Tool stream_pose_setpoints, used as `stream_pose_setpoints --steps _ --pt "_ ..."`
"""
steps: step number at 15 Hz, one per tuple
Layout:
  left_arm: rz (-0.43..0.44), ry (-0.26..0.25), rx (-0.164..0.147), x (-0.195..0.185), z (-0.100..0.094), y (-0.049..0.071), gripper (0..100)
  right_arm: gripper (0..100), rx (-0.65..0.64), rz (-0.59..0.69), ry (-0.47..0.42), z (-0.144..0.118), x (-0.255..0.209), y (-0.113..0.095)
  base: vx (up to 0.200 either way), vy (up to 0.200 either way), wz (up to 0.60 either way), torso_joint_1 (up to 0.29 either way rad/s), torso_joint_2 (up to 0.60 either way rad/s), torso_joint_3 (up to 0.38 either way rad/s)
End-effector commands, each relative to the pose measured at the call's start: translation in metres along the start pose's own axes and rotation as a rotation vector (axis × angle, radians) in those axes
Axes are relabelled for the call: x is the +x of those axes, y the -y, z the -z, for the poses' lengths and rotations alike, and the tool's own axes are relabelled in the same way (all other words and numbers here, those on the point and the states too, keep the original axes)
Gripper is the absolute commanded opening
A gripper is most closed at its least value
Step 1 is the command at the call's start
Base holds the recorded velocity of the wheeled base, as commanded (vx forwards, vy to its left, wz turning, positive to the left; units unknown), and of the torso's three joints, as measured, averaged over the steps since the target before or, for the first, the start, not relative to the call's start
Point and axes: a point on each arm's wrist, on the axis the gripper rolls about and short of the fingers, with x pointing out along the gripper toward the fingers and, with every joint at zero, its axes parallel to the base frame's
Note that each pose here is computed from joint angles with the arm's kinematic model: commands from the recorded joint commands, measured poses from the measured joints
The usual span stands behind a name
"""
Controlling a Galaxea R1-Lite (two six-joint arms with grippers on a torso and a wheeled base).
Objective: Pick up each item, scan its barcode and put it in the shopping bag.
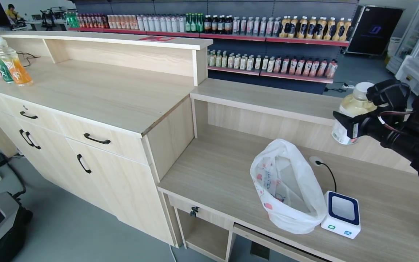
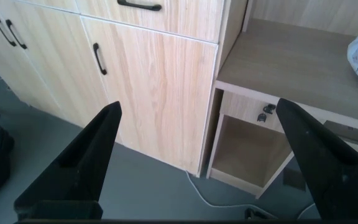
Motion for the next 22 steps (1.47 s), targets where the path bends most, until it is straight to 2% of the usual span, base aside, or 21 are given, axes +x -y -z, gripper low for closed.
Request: stream_pose_setpoints --steps 1,3,8,12,17,22 --pt "0.0 -0.002 0.0 0.0 0.0 0.0 100 0 0.103 -0.083 -0.082 0.032 0.032 -0.029 0.0 0.0 0.0 0.0 0.0 0.0" --pt "0.0 -0.002 0.0 0.0 0.0 0.0 100 0 0.147 -0.147 -0.133 0.058 0.042 -0.042 0.0 0.0 0.0 0.0 0.0 0.0" --pt "0.0 -0.002 0.0 0.0 0.0 0.0 100 0 0.171 -0.323 -0.125 0.095 0.054 -0.06 0.0 0.0 0.0 0.0 0.0 0.0" --pt "0.0 -0.002 0.0 0.0 0.0 0.0 100 0 0.172 -0.34 -0.152 0.131 0.065 -0.075 0.0 0.0 0.0 0.0 0.0 0.0" --pt "0.0 0.0 0.0 0.0 0.0 0.0 100 0 0.162 -0.363 -0.1 0.151 0.089 -0.082 0.0 0.0 0.0 0.0 0.0 0.0" --pt "0.0 -0.002 0.0 0.0 0.0 0.0 100 0 0.158 -0.42 -0.075 0.169 0.108 -0.102 0.0 0.0 0.0 0.0 0.0 0.0"
